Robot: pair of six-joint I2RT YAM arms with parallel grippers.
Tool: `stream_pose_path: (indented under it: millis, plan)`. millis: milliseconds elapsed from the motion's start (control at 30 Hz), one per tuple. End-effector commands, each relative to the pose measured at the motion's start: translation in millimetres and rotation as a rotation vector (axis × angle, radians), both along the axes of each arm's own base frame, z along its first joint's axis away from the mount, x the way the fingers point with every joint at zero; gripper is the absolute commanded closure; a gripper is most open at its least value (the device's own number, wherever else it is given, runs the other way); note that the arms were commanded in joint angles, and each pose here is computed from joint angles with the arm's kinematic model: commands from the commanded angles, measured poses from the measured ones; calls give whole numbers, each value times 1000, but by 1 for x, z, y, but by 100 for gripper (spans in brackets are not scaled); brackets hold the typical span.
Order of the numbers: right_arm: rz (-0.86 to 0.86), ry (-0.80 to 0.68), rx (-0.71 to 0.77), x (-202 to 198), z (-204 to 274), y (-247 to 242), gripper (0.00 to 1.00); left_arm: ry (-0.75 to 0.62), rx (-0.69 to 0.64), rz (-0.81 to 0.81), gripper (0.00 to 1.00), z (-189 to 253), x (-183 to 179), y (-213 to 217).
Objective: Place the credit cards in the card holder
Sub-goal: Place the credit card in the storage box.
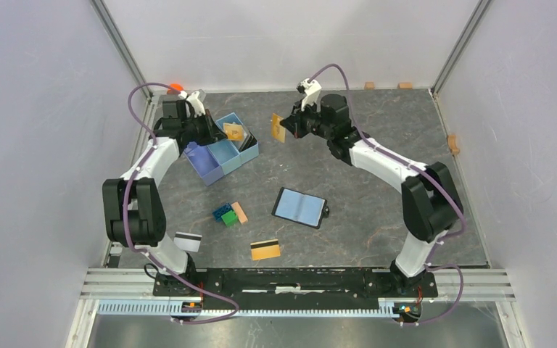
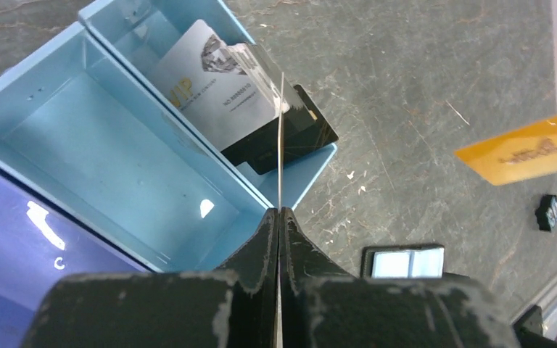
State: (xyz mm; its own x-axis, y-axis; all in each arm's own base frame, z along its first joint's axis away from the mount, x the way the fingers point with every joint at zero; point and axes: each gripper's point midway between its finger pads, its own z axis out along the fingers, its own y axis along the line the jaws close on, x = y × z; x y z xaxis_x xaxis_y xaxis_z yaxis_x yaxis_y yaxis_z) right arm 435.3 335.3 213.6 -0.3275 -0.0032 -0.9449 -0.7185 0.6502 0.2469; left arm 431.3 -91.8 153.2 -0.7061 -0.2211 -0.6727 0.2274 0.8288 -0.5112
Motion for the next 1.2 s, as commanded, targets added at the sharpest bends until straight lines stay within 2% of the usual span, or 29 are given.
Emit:
stream_pose_path:
  millis: [0,300,433,833,900,1000,1167]
  plan:
    - [-87,-29,-50,-11,10,-26,100,43,65,118,98,7,6,4]
    - [-122,7,-87,-36,-2,-48,100,83,140,145,98,-11,0,-10]
    - [-147,15,-112,-39,-6,-56,100,93,175,212,98,-15,-1,-2]
    - [-174,22,-134,-47,-5,-63,100,157,159,270,96,-28,7,-1]
    - [-169,22,-134,-50,-5,-62,100,163,160,272,92,-29,10,0]
    - [-164,18,-132,-56,-2,-63,100,160,155,264,75,-27,13,-2]
    - [-162,10,-144,-70,9,-72,100,130,165,264,53,-15,14,6]
